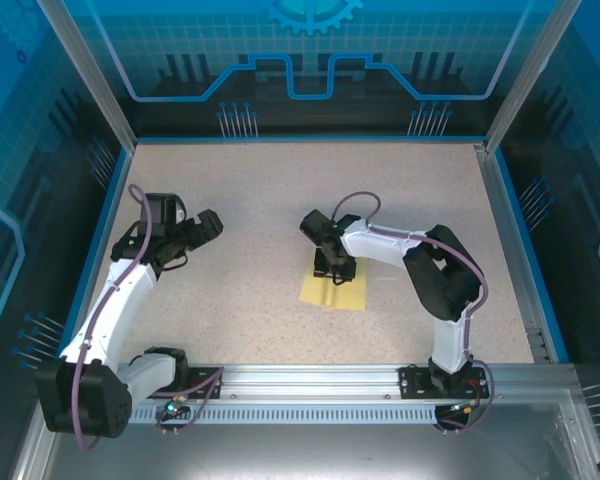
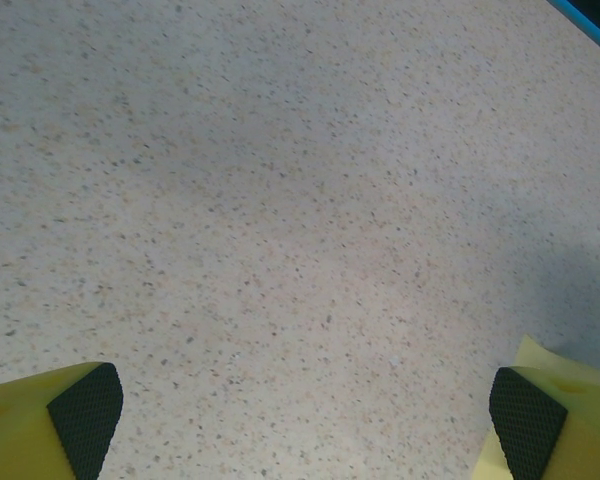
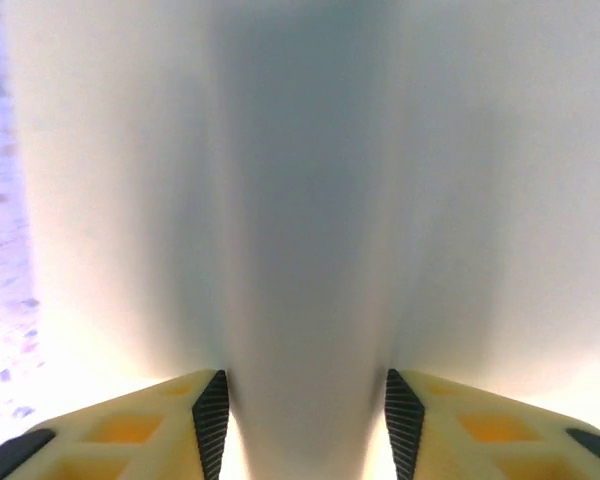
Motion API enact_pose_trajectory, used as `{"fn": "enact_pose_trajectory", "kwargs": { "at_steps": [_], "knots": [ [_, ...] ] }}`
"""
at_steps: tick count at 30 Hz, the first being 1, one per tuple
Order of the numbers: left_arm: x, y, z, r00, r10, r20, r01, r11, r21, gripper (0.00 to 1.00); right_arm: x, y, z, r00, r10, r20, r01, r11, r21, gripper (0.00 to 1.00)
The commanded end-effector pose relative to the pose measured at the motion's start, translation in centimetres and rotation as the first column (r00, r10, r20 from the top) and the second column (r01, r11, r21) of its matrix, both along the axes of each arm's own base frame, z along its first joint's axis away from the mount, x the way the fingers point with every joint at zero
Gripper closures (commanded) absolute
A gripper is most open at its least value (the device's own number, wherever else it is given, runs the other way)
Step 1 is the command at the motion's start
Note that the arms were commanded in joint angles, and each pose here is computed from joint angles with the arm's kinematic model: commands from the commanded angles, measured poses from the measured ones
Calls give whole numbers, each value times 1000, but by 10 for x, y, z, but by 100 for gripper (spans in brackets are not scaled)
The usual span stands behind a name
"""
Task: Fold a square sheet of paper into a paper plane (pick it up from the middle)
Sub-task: Fold the square sheet of paper in half at the center of the table.
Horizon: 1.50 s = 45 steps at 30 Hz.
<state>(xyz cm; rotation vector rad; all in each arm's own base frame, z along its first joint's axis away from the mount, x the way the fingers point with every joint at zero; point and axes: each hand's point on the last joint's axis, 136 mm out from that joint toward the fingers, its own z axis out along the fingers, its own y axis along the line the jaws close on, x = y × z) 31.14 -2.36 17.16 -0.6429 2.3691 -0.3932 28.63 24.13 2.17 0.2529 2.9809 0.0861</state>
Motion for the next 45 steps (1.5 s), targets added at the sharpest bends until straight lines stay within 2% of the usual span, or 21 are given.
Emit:
{"fn": "enact_pose_trajectory", "kwargs": {
  "at_steps": [1, 5, 8, 14, 19, 22, 27, 30, 35, 38, 45],
  "knots": [
    [0, -16, -10, 999, -37, -23, 34, 994, -105, 1, 16, 19, 33, 992, 70, 103, -83, 987, 134, 59],
    [4, -38, -18, 996, -91, -23, 84, 975, -205, 4, 24, 48, 61, 970, 156, 187, -208, 928, 308, 64],
    [6, -54, -25, 991, -129, -38, 117, 966, -232, 8, 26, 60, 79, 953, 182, 243, -271, 870, 411, 66],
    [12, -86, -35, 977, -206, -54, 185, 948, -259, 18, 24, 65, 94, 945, 178, 275, -306, 778, 549, 72],
    [16, -120, -35, 958, -288, -16, 268, 911, -313, 30, 18, 62, 95, 935, 199, 293, -345, 701, 625, 72],
    [15, -142, -37, 942, -336, 4, 317, 884, -343, 35, 18, 51, 85, 945, 194, 264, -325, 668, 670, 71],
    [14, -169, -48, 925, -380, 4, 353, 854, -381, 42, 20, 30, 54, 965, 203, 164, -260, 690, 676, 71],
    [15, -186, -56, 914, -405, 2, 372, 838, -400, 46, 24, 22, 45, 977, 171, 128, -210, 660, 721, 70],
    [15, -209, -65, 896, -445, -14, 402, 822, -404, 48, 26, 7, 29, 980, 177, 90, -190, 707, 681, 70],
    [16, -214, -77, 899, -434, -63, 379, 841, -386, 48, 24, -3, 19, 980, 188, 66, -187, 754, 629, 69],
    [19, -221, -93, 901, -415, -124, 349, 866, -359, 46, 35, -30, 6, 993, 112, 38, -114, 808, 577, 69]
  ]
}}
